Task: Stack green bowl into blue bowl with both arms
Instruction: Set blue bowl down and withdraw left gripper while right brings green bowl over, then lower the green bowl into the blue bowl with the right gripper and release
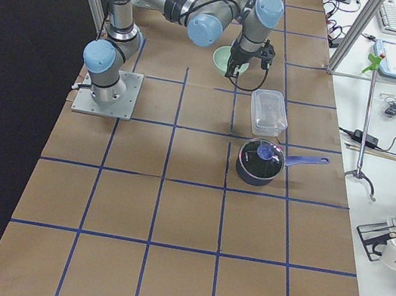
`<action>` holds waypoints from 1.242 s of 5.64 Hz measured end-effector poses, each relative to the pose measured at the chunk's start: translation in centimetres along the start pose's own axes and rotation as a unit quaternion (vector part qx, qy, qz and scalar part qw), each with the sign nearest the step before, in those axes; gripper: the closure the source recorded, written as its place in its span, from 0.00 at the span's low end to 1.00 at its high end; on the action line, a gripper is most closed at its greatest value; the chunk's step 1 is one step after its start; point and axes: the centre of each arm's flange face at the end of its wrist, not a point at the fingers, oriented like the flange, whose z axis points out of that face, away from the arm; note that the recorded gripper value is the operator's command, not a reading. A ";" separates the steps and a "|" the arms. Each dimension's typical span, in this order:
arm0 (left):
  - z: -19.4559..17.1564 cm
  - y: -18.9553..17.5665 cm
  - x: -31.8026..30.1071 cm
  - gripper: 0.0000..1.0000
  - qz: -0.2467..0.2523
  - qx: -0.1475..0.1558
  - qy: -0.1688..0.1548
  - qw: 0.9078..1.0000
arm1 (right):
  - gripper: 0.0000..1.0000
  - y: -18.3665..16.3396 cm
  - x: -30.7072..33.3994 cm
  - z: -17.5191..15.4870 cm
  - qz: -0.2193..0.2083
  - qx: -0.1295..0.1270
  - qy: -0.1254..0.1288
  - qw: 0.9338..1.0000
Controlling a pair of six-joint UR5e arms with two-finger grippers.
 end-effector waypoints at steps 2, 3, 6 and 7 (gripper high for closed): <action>-6.2 4.6 -8.4 0.01 -0.006 -0.025 0.004 1.000 | 0.94 -2.0 -7.3 2.2 0.024 0.013 0.009 1.000; -6.9 4.8 -11.9 0.01 -0.030 -0.026 0.010 0.999 | 0.94 -2.6 -12.5 3.7 0.039 0.025 0.009 0.999; -7.8 4.6 -14.7 0.01 -0.056 0.005 0.019 0.998 | 0.94 -2.7 -27.4 9.9 0.087 0.058 -0.004 0.994; -8.1 4.7 -14.9 0.01 -0.056 0.013 0.019 0.998 | 0.94 -3.2 -29.7 12.1 0.094 0.062 -0.006 0.994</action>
